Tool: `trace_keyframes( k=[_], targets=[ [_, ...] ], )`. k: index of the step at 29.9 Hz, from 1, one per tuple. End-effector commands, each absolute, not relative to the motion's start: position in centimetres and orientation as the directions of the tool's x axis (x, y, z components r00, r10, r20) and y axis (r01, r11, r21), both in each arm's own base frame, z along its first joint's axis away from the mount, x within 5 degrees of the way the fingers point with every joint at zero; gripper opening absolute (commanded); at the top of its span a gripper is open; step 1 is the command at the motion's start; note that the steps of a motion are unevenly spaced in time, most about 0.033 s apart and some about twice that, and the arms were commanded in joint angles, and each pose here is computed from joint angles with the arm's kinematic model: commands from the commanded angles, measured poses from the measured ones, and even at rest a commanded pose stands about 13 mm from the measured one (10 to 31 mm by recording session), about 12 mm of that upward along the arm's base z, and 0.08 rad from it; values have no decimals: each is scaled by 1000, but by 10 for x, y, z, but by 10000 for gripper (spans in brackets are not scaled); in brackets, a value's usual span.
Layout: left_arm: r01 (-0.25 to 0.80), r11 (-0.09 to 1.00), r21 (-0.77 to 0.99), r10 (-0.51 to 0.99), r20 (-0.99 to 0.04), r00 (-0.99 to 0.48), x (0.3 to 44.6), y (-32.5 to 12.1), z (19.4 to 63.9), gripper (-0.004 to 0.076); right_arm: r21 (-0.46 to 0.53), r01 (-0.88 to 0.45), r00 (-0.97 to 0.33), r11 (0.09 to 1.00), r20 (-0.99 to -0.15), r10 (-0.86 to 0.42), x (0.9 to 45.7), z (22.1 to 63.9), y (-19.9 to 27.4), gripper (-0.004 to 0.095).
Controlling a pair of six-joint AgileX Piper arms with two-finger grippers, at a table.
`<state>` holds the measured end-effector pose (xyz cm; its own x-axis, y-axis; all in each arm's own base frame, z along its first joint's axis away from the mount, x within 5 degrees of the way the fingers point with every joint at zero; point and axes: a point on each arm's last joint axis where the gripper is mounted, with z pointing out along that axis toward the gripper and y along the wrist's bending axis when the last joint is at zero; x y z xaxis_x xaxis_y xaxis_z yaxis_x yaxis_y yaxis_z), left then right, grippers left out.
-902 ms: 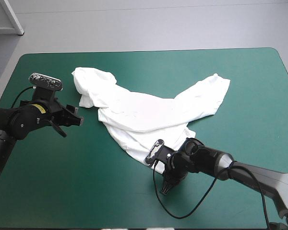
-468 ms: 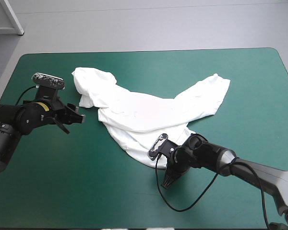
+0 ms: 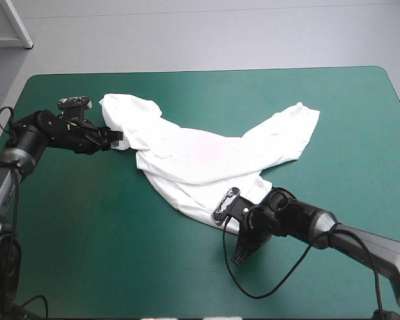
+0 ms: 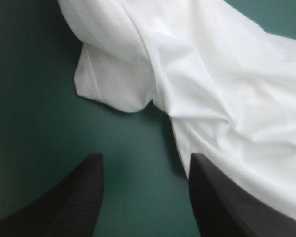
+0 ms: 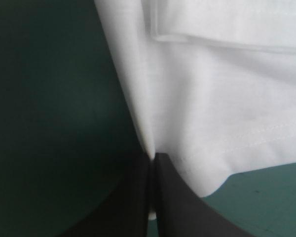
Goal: Fold the cloth
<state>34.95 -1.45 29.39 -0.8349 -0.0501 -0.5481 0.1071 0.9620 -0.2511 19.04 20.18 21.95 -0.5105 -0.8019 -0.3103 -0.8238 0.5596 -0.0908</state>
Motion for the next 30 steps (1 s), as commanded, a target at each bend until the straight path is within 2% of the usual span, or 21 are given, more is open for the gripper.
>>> trace_keyframes(
  k=[1, 9, 15, 25, 26, 28, 30],
  targets=[
    [132, 944, -302, -92, -627, -774, 368, -9, 316, 386, -110, -818, -496, 565, -362, -789, 192, 235, 199, -13],
    [151, 965, -214, -26, -653, -757, 408, -2, 302, 386, -107, -817, -496, 567, -371, -785, 192, 236, 200, -13],
    [157, 971, -182, 18, -595, -803, 427, -1, 263, 386, -104, -816, -498, 568, -372, -783, 192, 236, 200, -13],
    [325, 945, -34, 256, -542, -801, 440, -45, 220, 375, -97, -812, -507, 576, -374, -777, 192, 236, 200, -13],
    [331, 943, -14, 272, -537, -799, 440, -47, 219, 352, -97, -812, -507, 576, -372, -777, 192, 236, 200, -14],
    [322, 947, 16, 282, -527, -802, 440, -47, 219, 224, -97, -812, -507, 576, -372, -777, 192, 236, 200, -14],
    [329, 944, 33, 296, -526, -797, 439, -47, 222, 27, -96, -811, -509, 576, -370, -778, 192, 235, 200, -13]
  ],
)
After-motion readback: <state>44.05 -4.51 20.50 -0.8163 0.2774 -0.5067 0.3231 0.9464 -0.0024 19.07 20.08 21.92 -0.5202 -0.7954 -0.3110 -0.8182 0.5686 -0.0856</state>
